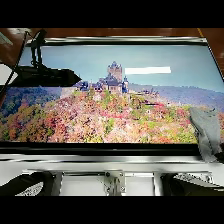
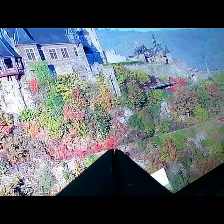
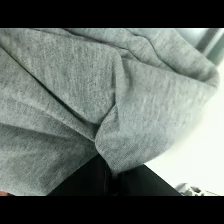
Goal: Fold the shirts.
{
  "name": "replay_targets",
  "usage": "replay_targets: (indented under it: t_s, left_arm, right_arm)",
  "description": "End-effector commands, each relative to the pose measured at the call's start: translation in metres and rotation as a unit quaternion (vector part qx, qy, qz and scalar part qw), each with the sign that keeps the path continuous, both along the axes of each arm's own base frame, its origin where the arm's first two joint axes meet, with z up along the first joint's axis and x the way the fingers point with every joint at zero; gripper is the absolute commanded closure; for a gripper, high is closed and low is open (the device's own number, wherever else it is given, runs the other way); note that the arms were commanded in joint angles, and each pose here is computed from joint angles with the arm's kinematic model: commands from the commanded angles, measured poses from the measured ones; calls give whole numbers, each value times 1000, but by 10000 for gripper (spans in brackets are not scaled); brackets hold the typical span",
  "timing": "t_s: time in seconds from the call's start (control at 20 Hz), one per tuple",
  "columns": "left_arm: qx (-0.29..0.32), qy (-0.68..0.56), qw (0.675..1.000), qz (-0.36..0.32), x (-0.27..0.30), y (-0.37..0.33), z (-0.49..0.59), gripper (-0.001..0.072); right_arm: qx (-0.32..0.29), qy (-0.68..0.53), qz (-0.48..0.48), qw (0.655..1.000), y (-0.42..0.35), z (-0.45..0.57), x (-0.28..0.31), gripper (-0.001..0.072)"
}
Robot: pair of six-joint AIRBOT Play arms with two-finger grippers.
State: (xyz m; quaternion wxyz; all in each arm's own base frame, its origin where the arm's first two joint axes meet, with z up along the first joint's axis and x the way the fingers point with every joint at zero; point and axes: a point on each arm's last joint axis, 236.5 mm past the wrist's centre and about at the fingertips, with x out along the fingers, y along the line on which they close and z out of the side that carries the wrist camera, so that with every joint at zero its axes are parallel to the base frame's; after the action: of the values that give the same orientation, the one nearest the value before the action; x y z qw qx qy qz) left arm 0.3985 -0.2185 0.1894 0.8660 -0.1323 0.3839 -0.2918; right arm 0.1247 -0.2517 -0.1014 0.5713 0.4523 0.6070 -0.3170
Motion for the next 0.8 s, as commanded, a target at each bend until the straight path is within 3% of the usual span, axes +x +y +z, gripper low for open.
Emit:
replay_targets:
  t_s: [0.0,0.05,0.1,0.3,0.35,0.45,0.55,0.6,0.75]
  left_arm:
    - [0,2,1000,0,0,-1,-2,678]
    - [0,2,1000,0,0,-1,-1,678]
    - [0,2,1000,0,0,-1,-1,678]
    - [14,-31,999,5,16,4,-1,678]
    - [22,-37,999,12,24,7,-5,678]
    - [49,-23,998,11,30,12,-26,678]
    - [81,17,997,1,30,13,-61,679]
    - [105,42,994,-1,29,15,-82,680]
    - [229,159,960,-18,-4,28,-151,678]
  right_arm:
    - [-29,-13,2,999,-10,3,4,440]
    - [-23,-28,11,999,-7,4,11,111]
    - [-11,-41,19,999,0,7,16,37]
    - [-33,-40,-2,999,-8,51,17,42]
    - [-67,-54,-12,996,-20,76,26,47]
    - [-159,-105,-8,982,-45,139,60,152]
    - [-249,-210,53,944,-41,213,130,150]
    - [-267,-256,99,924,-20,238,165,150]
    - [-224,-277,285,890,96,237,228,149]
